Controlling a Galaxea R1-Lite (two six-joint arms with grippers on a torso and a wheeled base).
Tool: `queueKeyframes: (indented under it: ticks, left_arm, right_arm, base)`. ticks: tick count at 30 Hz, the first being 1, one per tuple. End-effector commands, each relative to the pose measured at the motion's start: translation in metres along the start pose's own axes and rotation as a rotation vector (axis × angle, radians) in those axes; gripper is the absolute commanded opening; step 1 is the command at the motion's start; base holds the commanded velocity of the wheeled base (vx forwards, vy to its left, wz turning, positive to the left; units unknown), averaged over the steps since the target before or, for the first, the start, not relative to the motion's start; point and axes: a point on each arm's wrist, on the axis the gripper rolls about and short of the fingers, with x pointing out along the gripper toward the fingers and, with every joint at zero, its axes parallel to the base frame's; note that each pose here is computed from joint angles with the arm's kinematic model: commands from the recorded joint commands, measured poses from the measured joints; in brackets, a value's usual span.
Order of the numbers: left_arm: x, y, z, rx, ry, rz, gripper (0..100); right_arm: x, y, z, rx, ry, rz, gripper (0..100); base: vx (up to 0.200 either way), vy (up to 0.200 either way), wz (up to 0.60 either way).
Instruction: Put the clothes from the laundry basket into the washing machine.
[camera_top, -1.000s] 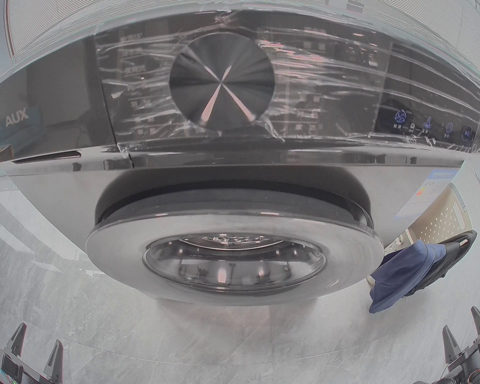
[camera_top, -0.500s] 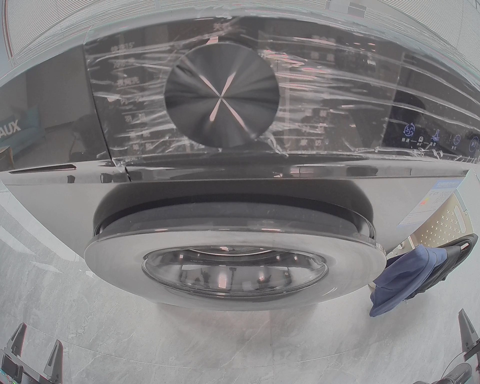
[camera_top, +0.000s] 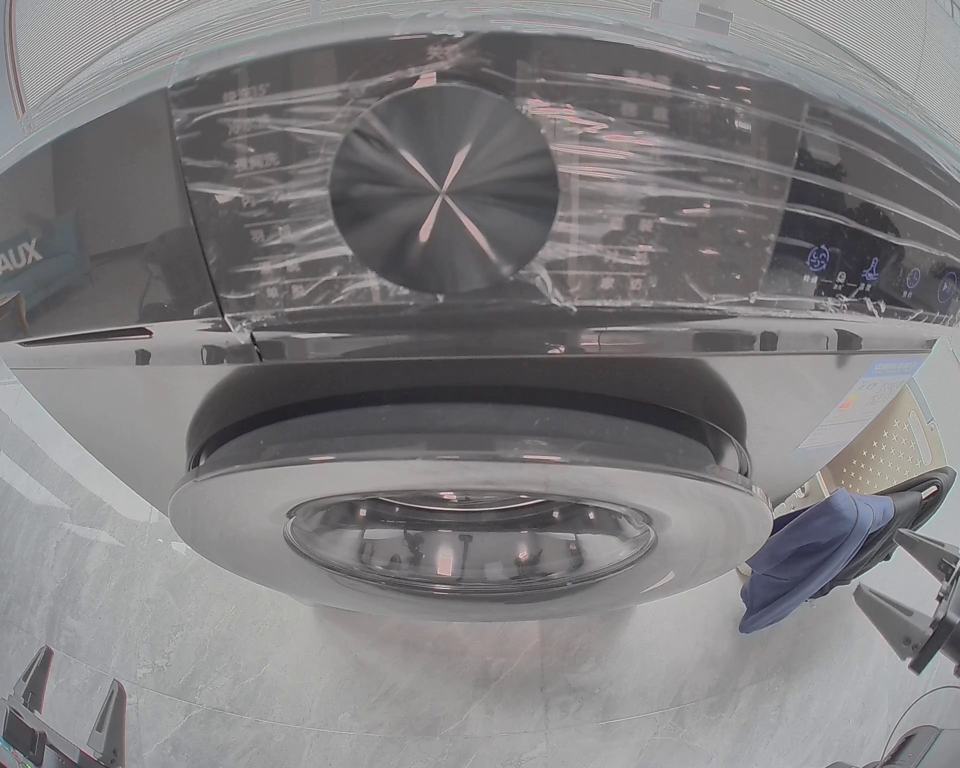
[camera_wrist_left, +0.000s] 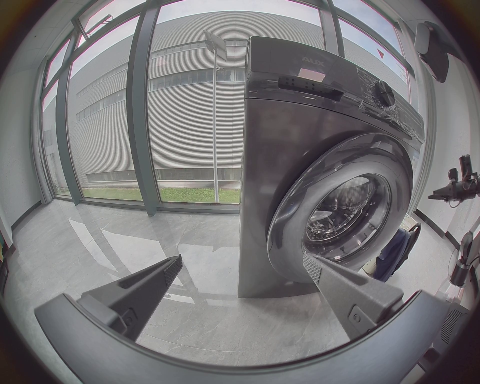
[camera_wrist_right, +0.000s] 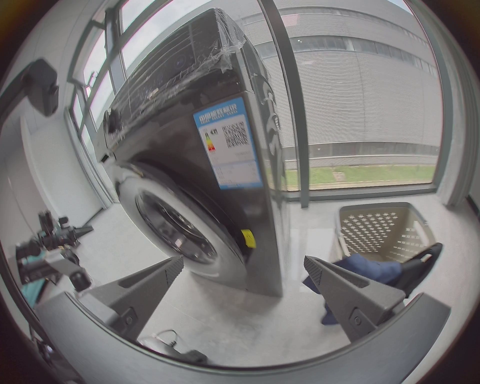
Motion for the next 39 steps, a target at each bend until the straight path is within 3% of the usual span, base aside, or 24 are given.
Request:
queueKeyframes:
  ticks: [1, 7, 13, 17, 19, 27, 32, 39]
  left_arm:
    - [0.0, 0.0, -0.004, 0.0, 0.001, 0.0, 100]
    - [0.0, 0.0, -0.004, 0.0, 0.001, 0.0, 100]
    - [0.0, 0.0, -0.004, 0.0, 0.001, 0.0, 100]
    - [0.0, 0.0, -0.004, 0.0, 0.001, 0.0, 100]
    - [0.0, 0.0, -0.004, 0.0, 0.001, 0.0, 100]
    - [0.0, 0.0, -0.004, 0.0, 0.001, 0.0, 100]
    - [0.0, 0.0, -0.004, 0.0, 0.001, 0.0, 100]
    - [0.0, 0.0, -0.004, 0.0, 0.001, 0.0, 100]
  right_arm:
    - [0.056, 0.012, -0.001, 0.092, 0.149, 0.158, 100]
    - [0.073, 0.013, 0.002, 0.049, 0.179, 0.158, 100]
    - [0.088, 0.015, 0.013, 0.048, 0.173, 0.16, 100]
    - [0.095, 0.024, 0.019, 0.06, 0.166, 0.204, 100]
    - [0.101, 0.027, 0.017, 0.084, 0.172, 0.198, 100]
    - [0.119, 0.031, 0.011, 0.083, 0.14, 0.211, 100]
    - [0.11, 0.041, 0.0, 0.078, 0.169, 0.289, 100]
    - [0.083, 0.035, -0.01, 0.07, 0.17, 0.314, 100]
  base:
    - [0.0, 0.0, 0.0]
    - [0.0, 0.0, 0.0]
    - [0.0, 0.0, 0.0]
    - [0.0, 0.0, 0.0]
    - [0.0, 0.0, 0.0]
    - [0.0, 0.0, 0.0]
    - [0.0, 0.0, 0.0]
    - [0.0, 0.0, 0.0]
